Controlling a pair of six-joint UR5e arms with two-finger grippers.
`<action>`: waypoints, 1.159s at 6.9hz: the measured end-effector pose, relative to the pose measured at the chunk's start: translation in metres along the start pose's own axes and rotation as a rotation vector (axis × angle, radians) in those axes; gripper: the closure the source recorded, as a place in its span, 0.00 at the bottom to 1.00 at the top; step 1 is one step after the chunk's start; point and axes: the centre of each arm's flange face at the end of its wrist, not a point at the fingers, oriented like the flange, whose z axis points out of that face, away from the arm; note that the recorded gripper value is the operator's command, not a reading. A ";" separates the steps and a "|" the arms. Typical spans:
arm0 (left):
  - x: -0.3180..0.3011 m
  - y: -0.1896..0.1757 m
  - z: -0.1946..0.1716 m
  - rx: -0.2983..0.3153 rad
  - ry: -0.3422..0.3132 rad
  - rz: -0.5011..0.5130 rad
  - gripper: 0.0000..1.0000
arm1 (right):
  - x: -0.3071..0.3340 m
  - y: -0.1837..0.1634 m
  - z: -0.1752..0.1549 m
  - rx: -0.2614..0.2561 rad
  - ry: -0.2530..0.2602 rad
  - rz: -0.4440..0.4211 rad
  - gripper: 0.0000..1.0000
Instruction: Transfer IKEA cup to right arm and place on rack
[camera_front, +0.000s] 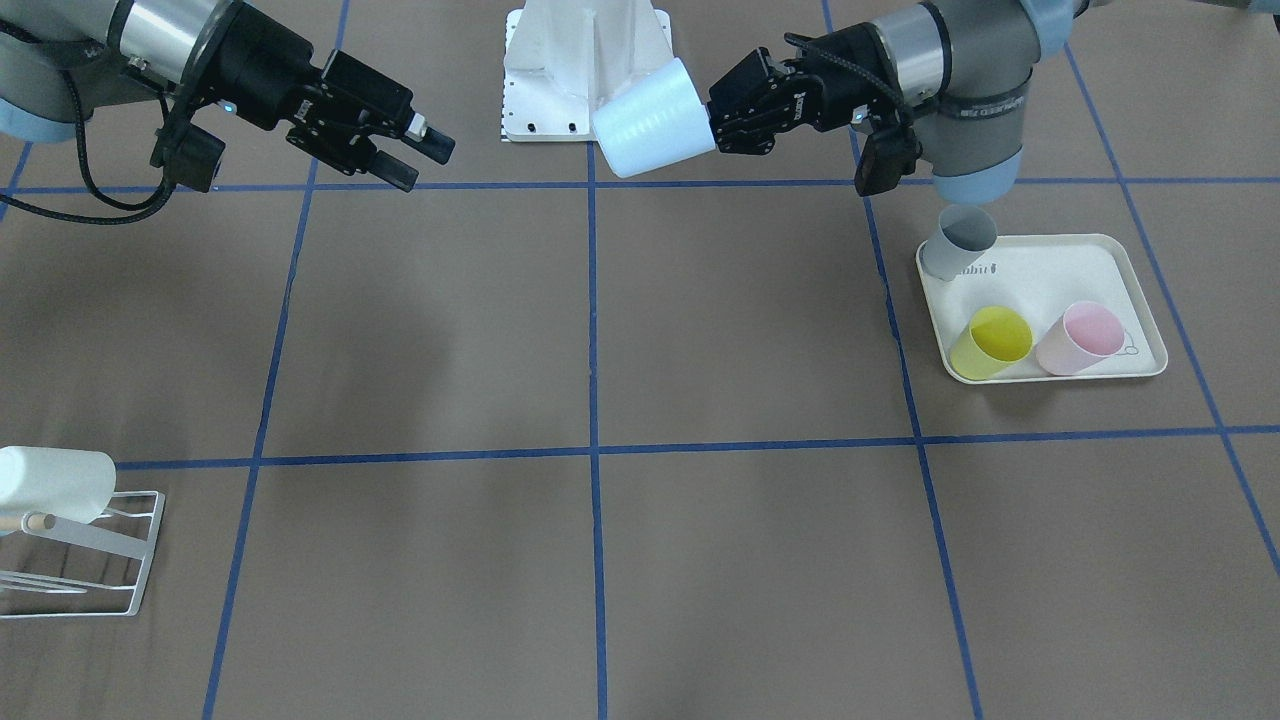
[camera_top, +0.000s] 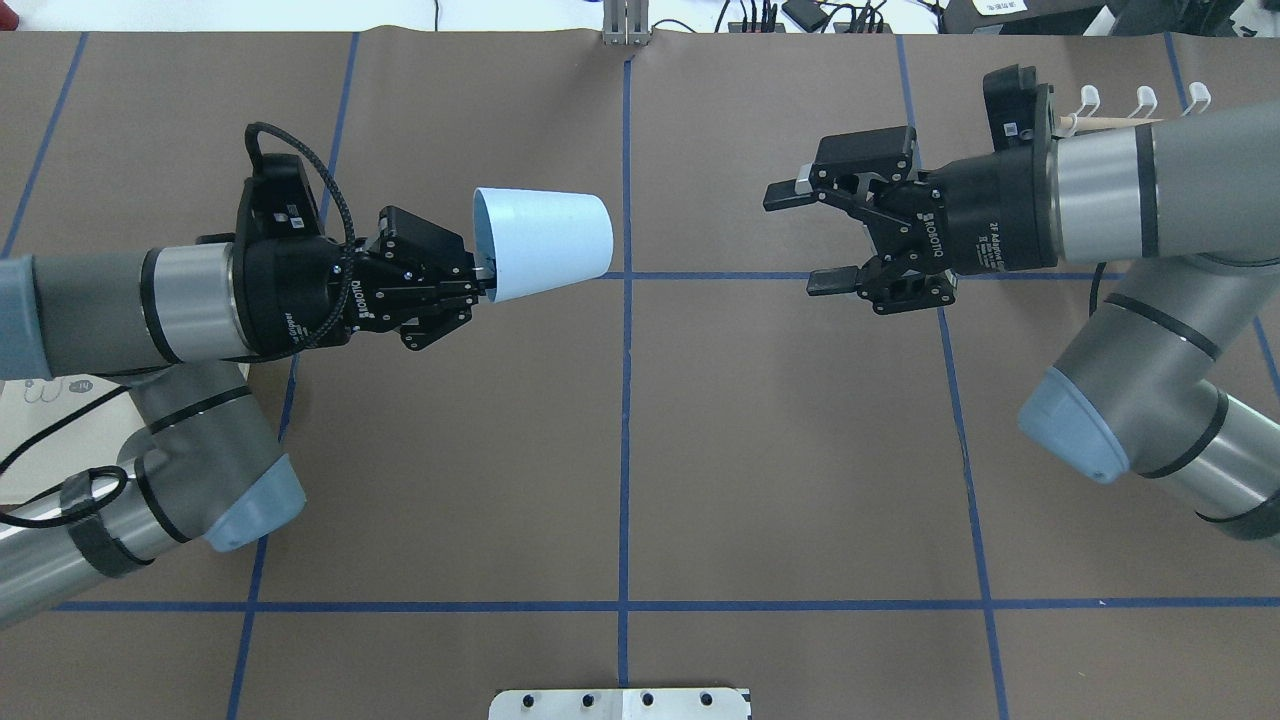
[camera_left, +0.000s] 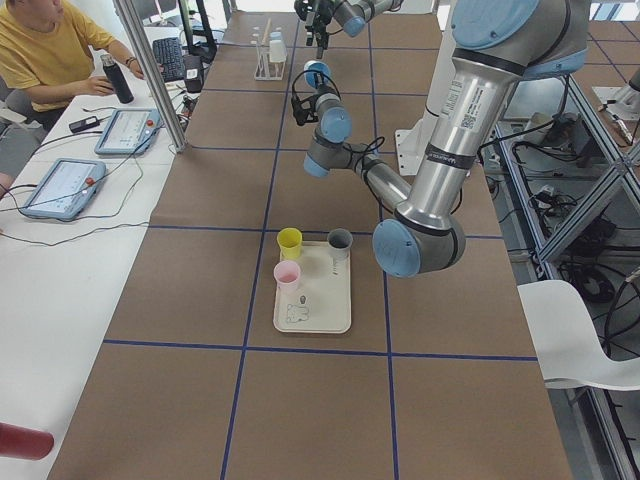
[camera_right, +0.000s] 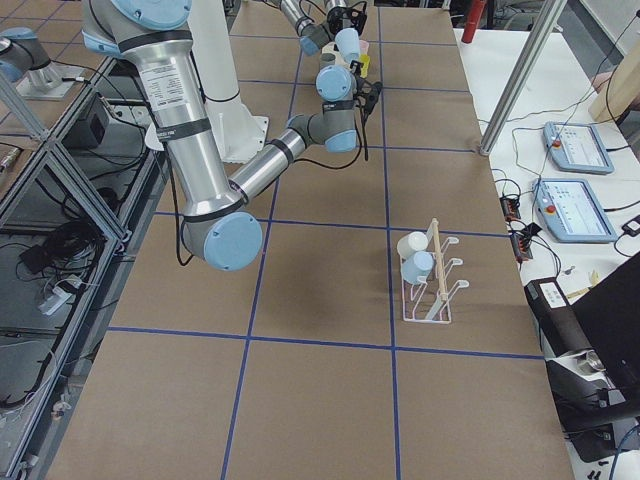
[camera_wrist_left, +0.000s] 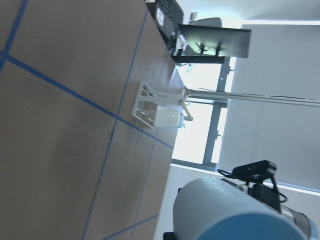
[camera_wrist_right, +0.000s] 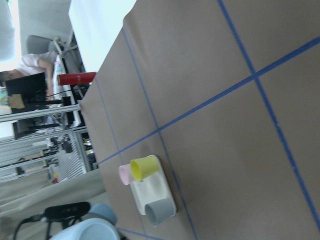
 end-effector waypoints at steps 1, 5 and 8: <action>-0.002 0.003 0.011 -0.032 0.074 -0.032 1.00 | 0.000 0.004 -0.004 -0.033 -0.097 0.033 0.01; 0.013 0.030 0.058 -0.126 0.170 -0.126 1.00 | 0.013 0.051 0.010 -0.169 -0.366 0.135 0.01; 0.013 0.040 0.067 -0.148 0.177 -0.147 1.00 | 0.015 0.057 0.009 -0.187 -0.432 0.163 0.01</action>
